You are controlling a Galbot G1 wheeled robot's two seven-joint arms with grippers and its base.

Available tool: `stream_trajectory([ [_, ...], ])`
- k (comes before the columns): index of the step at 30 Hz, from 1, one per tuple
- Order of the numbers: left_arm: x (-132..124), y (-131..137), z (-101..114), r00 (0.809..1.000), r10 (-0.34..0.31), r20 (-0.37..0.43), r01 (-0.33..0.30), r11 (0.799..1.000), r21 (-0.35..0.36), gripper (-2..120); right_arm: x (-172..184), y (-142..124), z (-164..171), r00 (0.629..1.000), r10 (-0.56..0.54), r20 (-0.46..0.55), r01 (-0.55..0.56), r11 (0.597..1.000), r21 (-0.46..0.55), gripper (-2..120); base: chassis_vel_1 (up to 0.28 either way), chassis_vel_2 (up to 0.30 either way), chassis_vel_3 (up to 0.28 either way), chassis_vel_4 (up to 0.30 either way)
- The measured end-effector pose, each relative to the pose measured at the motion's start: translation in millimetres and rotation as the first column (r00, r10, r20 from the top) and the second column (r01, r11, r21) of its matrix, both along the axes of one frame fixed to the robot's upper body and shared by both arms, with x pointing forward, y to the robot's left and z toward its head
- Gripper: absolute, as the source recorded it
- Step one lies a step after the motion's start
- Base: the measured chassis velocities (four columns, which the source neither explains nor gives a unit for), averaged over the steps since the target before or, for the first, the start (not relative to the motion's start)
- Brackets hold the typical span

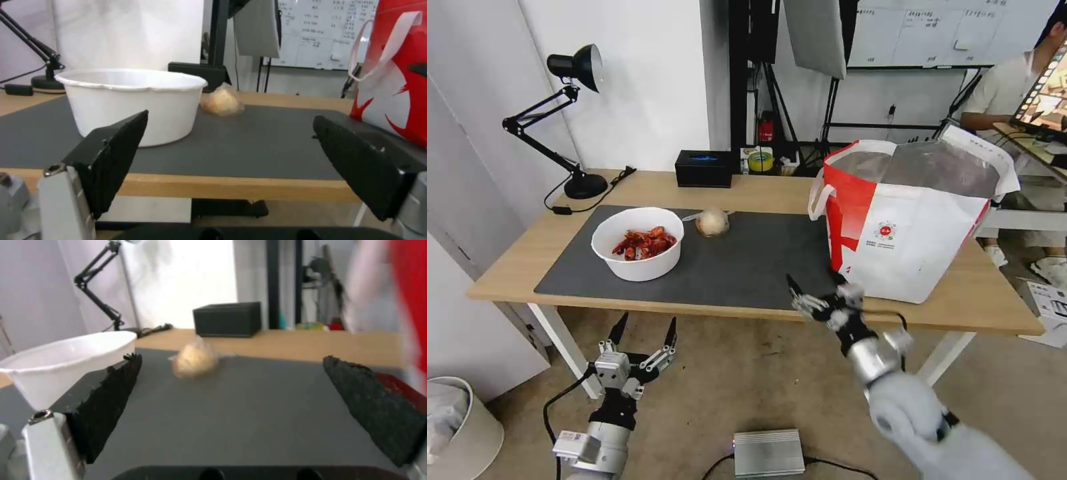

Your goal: Pick up the trash from the table and place it into the takeout bag.

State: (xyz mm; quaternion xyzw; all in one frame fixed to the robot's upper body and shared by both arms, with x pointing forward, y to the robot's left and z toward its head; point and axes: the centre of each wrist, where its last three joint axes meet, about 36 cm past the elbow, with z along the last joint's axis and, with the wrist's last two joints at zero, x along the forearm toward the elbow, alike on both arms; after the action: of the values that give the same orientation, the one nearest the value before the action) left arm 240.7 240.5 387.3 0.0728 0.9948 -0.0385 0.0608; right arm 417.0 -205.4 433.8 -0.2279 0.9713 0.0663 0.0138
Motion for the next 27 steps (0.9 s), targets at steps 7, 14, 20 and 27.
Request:
stream_trajectory([
  [7,-0.4,1.5,-5.0,1.0,0.006,-0.013,-0.006,1.0,0.005,100,79.9,35.0,13.8,0.998,0.06,-0.006,-0.06,0.998,-0.017,100,0.0,0.0,0.0,0.0],
  [14,-0.6,4.2,-7.5,1.0,0.012,-0.02,-0.012,1.0,0.01,100,147.8,64.3,27.0,0.995,0.093,-0.022,-0.093,0.995,-0.026,100,0.0,0.0,0.0,0.0],
  [20,-2.3,5.0,-8.7,1.0,0.016,-0.023,-0.016,1.0,0.011,100,200.9,88.2,22.4,0.993,0.084,-0.08,-0.087,0.995,-0.04,100,0.0,0.0,0.0,0.0],
  [27,-4.5,6.0,-9.5,0.999,0.022,-0.024,-0.022,1.0,0.01,100,245.2,124.1,35.4,0.988,0.096,-0.125,-0.104,0.993,-0.06,100,0.0,0.0,0.0,0.0],
])
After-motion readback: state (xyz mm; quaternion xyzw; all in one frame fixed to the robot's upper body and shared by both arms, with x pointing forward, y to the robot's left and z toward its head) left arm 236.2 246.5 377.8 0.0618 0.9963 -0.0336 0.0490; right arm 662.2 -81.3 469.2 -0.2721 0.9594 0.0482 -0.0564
